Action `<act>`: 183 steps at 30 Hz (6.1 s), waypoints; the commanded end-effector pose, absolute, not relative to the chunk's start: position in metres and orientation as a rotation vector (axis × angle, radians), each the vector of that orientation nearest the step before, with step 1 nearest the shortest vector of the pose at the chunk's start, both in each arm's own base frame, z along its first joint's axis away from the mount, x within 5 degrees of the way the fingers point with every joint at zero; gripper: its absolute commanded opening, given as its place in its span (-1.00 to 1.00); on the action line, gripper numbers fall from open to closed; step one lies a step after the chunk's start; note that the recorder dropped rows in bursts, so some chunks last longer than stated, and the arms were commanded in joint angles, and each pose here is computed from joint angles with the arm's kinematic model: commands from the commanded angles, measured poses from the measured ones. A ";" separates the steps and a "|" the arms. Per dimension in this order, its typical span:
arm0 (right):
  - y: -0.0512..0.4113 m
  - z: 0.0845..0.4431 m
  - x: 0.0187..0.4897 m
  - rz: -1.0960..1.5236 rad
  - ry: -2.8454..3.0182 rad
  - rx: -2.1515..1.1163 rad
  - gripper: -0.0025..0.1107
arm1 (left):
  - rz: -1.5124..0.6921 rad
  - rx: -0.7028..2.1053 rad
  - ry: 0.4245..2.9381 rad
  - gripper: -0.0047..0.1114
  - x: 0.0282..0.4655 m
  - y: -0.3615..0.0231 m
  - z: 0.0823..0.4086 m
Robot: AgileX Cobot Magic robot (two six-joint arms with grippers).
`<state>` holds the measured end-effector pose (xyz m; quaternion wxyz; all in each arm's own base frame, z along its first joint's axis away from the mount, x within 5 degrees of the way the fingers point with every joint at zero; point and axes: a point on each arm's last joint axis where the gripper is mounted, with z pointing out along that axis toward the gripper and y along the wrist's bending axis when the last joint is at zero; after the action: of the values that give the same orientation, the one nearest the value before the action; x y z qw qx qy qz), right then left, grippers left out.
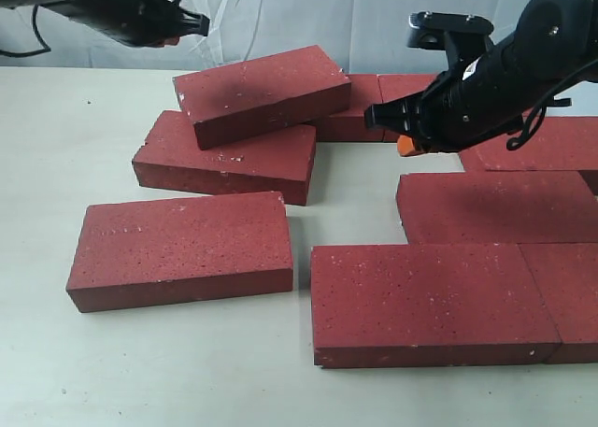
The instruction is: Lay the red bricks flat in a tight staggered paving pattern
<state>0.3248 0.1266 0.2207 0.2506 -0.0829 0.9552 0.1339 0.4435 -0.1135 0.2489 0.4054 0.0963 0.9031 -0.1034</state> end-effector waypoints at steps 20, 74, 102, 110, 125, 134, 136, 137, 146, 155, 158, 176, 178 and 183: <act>0.135 0.222 0.302 0.570 2.812 -0.133 -0.97 | -0.262 -0.028 2.633 -0.92 0.412 -0.103 0.250; 0.136 0.225 0.298 0.593 2.813 -0.214 -0.97 | -0.354 -0.195 2.674 -0.92 0.447 -0.106 0.157; 0.136 0.229 0.298 0.599 2.797 -0.217 -0.97 | 0.072 -0.070 2.741 -0.92 0.401 -0.022 0.203; 0.136 0.234 0.299 0.598 2.759 -0.227 -0.97 | 0.075 -0.145 2.775 -0.92 0.388 0.001 0.176; 0.136 0.234 0.299 0.597 2.745 -0.257 -0.97 | 0.067 -0.116 2.707 -0.92 0.392 0.000 0.176; 0.136 0.234 0.299 0.600 2.745 -0.255 -0.97 | 0.066 -0.023 2.707 -0.92 0.402 -0.001 0.148; 0.136 0.234 0.299 0.600 2.745 -0.255 -0.97 | 0.061 -0.032 2.738 -0.92 0.402 -0.002 0.137; 0.136 0.234 0.299 0.600 2.745 -0.255 -0.97 | 0.049 -0.047 2.751 -0.92 0.402 -0.002 0.133; 0.136 0.234 0.299 0.604 2.743 -0.250 -0.97 | -0.101 -0.025 2.752 -0.92 0.404 -0.022 0.125; 0.137 0.234 0.299 0.611 2.743 -0.248 -0.97 | -0.179 0.002 2.731 -0.92 0.403 -0.051 0.126; 0.137 0.234 0.299 0.611 2.743 -0.248 -0.97 | -0.200 0.002 2.734 -0.92 0.402 -0.058 0.126; 0.137 0.234 0.299 0.612 2.745 -0.249 -0.97 | -0.343 -0.017 2.699 -0.92 0.398 -0.102 0.128; 0.137 0.234 0.299 0.612 2.747 -0.250 -0.97 | -0.348 -0.006 2.700 -0.92 0.397 -0.106 0.128; 0.137 0.234 0.298 0.619 2.749 -0.246 -0.97 | -0.368 -0.014 2.690 -0.92 0.396 -0.113 0.128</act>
<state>0.2990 0.1367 0.2309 0.1494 -0.0832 0.9618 0.2136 0.3961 -0.1083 0.1301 0.2077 -0.0012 0.9699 -0.1271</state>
